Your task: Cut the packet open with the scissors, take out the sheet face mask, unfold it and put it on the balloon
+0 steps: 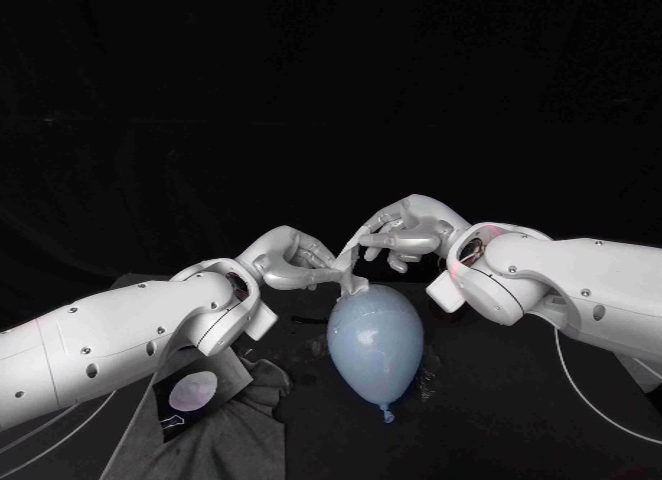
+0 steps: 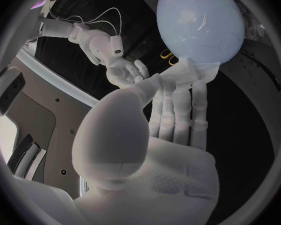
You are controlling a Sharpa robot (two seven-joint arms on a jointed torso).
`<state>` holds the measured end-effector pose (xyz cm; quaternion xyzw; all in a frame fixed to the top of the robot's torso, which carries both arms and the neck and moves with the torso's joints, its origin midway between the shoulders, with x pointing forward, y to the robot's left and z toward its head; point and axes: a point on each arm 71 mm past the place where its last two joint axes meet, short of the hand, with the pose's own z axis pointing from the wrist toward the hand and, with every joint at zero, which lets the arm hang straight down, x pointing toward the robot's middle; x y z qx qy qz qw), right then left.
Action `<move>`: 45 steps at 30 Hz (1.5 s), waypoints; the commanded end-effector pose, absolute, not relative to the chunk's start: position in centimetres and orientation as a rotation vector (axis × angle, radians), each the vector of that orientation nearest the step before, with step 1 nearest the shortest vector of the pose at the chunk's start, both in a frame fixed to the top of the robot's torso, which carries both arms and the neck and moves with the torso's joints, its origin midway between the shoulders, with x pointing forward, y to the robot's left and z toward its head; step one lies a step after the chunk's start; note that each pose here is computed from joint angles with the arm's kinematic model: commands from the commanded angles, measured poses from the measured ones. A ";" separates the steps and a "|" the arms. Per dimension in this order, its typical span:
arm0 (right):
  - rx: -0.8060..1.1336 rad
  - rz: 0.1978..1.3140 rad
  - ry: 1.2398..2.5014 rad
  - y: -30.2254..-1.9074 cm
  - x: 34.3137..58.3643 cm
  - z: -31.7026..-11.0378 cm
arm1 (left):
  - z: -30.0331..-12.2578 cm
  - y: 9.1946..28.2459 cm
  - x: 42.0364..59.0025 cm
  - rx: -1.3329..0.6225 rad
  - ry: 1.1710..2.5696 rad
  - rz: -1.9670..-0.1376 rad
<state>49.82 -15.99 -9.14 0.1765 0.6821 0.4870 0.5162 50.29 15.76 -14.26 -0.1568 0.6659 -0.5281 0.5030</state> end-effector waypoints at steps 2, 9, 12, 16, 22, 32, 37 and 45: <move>0.437 1.168 1.609 -16.3 50.2 -9.0 | -13.8 16.7 51.1 -0.506 1.483 -1.220; 0.484 1.142 1.548 -16.8 51.1 -8.8 | -13.4 17.8 52.1 -0.564 1.405 -1.172; 0.520 1.133 1.518 -17.0 51.5 -8.7 | -12.8 18.1 52.5 -0.570 1.377 -1.161; 0.565 1.129 1.494 -17.0 52.1 -8.6 | -12.0 18.0 53.1 -0.556 1.330 -1.146; 0.594 1.137 1.501 -17.0 52.0 -8.7 | -11.6 17.1 52.9 -0.522 1.337 -1.164; 0.640 1.174 1.558 -17.4 50.2 -9.6 | -11.9 14.8 50.1 -0.395 1.467 -1.241; 0.675 1.192 1.552 -17.8 49.4 -10.2 | -12.3 14.3 48.9 -0.354 1.518 -1.271; 0.756 1.204 1.568 -19.8 47.2 -12.0 | -12.7 14.1 46.8 -0.294 1.584 -1.320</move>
